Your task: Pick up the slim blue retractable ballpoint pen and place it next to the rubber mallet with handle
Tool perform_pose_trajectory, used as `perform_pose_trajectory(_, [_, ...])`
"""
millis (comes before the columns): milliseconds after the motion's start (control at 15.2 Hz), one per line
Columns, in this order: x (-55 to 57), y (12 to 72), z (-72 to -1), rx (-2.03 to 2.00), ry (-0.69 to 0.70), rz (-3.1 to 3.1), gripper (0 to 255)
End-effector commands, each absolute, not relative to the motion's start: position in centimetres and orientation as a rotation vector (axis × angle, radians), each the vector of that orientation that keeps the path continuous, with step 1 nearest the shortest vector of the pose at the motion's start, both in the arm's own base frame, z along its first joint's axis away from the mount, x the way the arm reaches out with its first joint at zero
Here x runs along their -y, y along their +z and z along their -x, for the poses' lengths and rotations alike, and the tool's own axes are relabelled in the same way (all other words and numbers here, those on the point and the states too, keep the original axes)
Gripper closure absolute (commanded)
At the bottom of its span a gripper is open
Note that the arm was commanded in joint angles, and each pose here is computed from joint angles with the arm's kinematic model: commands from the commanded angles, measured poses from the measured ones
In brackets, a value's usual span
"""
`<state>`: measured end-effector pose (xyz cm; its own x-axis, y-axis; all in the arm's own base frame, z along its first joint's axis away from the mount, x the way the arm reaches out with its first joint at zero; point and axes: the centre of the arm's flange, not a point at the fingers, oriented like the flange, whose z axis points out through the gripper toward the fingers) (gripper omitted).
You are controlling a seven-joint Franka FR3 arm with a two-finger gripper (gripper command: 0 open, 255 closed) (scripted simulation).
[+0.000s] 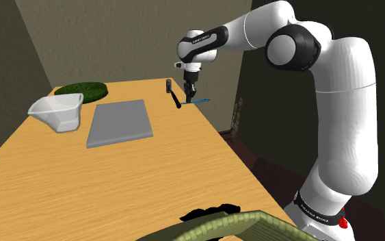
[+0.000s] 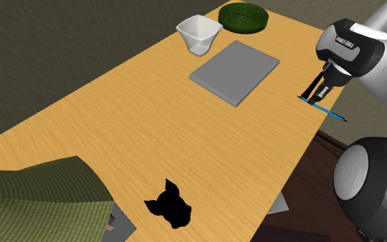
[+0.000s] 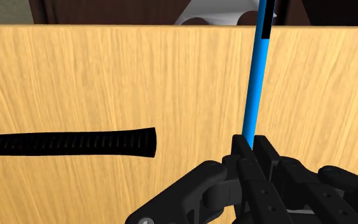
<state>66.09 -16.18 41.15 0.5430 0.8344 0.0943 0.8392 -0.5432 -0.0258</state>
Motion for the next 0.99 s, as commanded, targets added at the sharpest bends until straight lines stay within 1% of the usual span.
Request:
perform_pose_trajectory(0, [16.1, 40.1, -66.0, 1.466, -0.109, 2.7, 255])
perform_pose_trajectory(528, [16.1, 35.7, -66.0, 1.466, -0.109, 2.7, 255])
perform_pose_trajectory(924, [16.1, 35.7, -66.0, 1.466, -0.109, 2.7, 255])
